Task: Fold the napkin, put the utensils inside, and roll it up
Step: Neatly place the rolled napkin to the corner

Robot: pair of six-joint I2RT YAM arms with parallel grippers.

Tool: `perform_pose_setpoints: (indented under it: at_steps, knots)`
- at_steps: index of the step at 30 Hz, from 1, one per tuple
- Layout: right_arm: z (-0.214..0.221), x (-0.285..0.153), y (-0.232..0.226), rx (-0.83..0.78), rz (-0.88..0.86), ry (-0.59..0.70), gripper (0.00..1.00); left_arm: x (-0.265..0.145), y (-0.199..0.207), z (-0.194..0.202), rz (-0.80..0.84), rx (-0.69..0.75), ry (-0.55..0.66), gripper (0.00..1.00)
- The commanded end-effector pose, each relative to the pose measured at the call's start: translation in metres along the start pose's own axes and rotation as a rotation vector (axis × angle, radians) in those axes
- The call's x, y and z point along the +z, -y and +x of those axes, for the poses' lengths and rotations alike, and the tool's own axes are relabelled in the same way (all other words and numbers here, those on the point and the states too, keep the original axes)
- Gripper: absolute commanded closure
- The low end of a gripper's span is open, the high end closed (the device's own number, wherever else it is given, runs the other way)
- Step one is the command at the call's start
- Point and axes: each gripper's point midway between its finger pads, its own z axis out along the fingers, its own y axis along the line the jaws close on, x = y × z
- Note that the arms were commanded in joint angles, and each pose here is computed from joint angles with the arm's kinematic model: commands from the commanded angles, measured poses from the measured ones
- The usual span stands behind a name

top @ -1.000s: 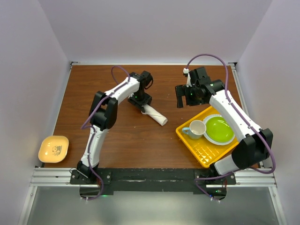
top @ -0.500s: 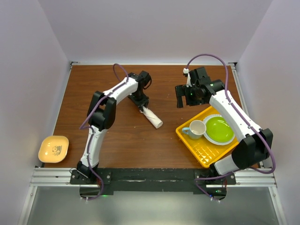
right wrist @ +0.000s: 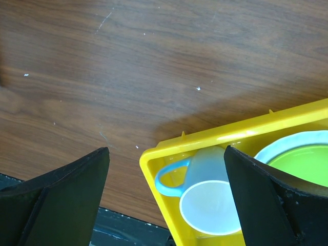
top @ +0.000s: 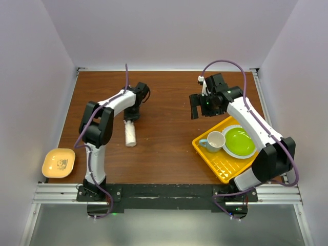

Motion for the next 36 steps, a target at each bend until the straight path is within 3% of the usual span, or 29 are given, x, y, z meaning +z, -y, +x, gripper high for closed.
perform_pose_setpoints:
  at_steps: [1, 5, 10, 14, 26, 28, 29, 36]
  knots:
    - [-0.008, -0.004, -0.013, -0.013, -0.050, 0.020, 0.02, 0.016, -0.077, -0.020, -0.240, 0.279, 0.105, 0.66]
    - [0.004, -0.001, -0.027, -0.037, -0.076, -0.021, 0.02, 0.037, -0.109, -0.023, -0.220, 0.328, 0.115, 0.67]
    - [0.011, 0.005, -0.038, -0.067, -0.083, -0.061, 0.02, 0.056, -0.150, -0.015, -0.235, 0.489, 0.102, 0.66]
    - [0.014, 0.012, -0.046, -0.084, -0.088, -0.098, 0.02, 0.069, -0.192, -0.029, -0.227, 0.393, 0.119, 0.65]
    - [0.015, 0.024, -0.050, -0.099, -0.088, -0.145, 0.02, 0.100, -0.198, -0.045, -0.180, 0.371, 0.071, 0.62]
    - [0.016, 0.024, -0.049, -0.104, -0.085, -0.147, 0.02, 0.100, -0.197, -0.047, -0.173, 0.362, 0.073, 0.58]
    - [0.017, 0.024, -0.049, -0.104, -0.083, -0.150, 0.02, 0.099, -0.198, -0.048, -0.171, 0.358, 0.072, 0.51]
    - [0.014, 0.027, -0.047, -0.111, -0.068, -0.154, 0.02, 0.090, -0.211, -0.049, -0.159, 0.296, 0.086, 0.36]
